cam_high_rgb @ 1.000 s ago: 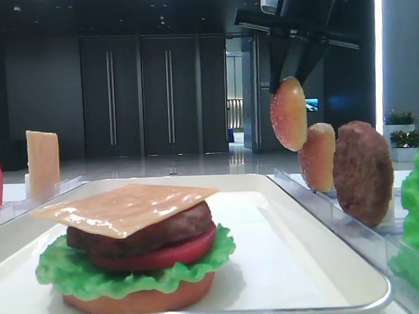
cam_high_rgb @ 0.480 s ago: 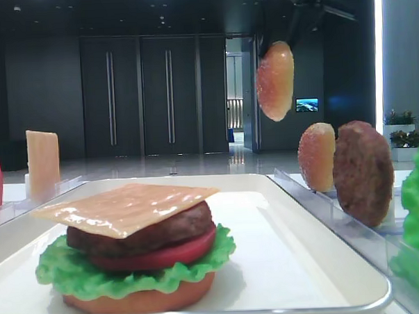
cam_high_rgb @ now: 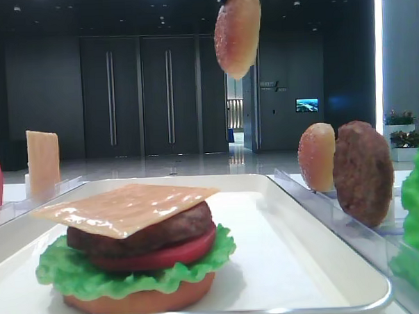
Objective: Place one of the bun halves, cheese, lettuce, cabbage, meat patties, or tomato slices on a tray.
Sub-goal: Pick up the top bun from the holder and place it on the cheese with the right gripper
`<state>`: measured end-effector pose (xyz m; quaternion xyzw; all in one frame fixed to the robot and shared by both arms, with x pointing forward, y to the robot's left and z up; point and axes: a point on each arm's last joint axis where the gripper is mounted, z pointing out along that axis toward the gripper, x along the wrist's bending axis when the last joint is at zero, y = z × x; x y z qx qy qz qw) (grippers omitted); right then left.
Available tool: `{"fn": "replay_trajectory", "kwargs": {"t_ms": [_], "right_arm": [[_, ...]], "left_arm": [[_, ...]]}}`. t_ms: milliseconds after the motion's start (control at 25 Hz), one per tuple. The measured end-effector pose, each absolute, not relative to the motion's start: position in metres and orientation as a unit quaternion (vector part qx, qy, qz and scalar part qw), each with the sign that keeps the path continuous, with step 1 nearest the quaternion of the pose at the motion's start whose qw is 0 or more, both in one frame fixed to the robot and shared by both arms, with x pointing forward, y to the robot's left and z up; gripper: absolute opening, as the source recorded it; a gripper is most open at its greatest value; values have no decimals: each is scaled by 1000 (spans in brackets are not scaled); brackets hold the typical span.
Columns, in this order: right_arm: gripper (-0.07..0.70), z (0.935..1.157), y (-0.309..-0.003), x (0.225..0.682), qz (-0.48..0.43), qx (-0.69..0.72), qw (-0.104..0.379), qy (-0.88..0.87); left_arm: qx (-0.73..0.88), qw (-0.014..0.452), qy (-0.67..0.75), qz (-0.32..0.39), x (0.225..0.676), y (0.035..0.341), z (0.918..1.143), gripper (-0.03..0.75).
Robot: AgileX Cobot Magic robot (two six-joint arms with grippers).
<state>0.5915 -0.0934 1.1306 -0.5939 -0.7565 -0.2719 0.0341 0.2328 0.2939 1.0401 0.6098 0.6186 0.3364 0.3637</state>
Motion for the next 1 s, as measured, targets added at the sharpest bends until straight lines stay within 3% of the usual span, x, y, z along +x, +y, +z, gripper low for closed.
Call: {"fn": "replay_trajectory", "kwargs": {"t_ms": [240, 600, 1000], "right_arm": [[190, 1120, -94, 557, -261, -592, 57, -761], [186, 1124, -101, 514, -367, -572, 111, -725], [181, 1073, -74, 470, -450, -527, 201, -692]], "left_arm": [[610, 364, 619, 336, 233, 294, 1040, 0], [610, 364, 619, 336, 233, 294, 1040, 0], [610, 364, 619, 336, 233, 294, 1040, 0]]}}
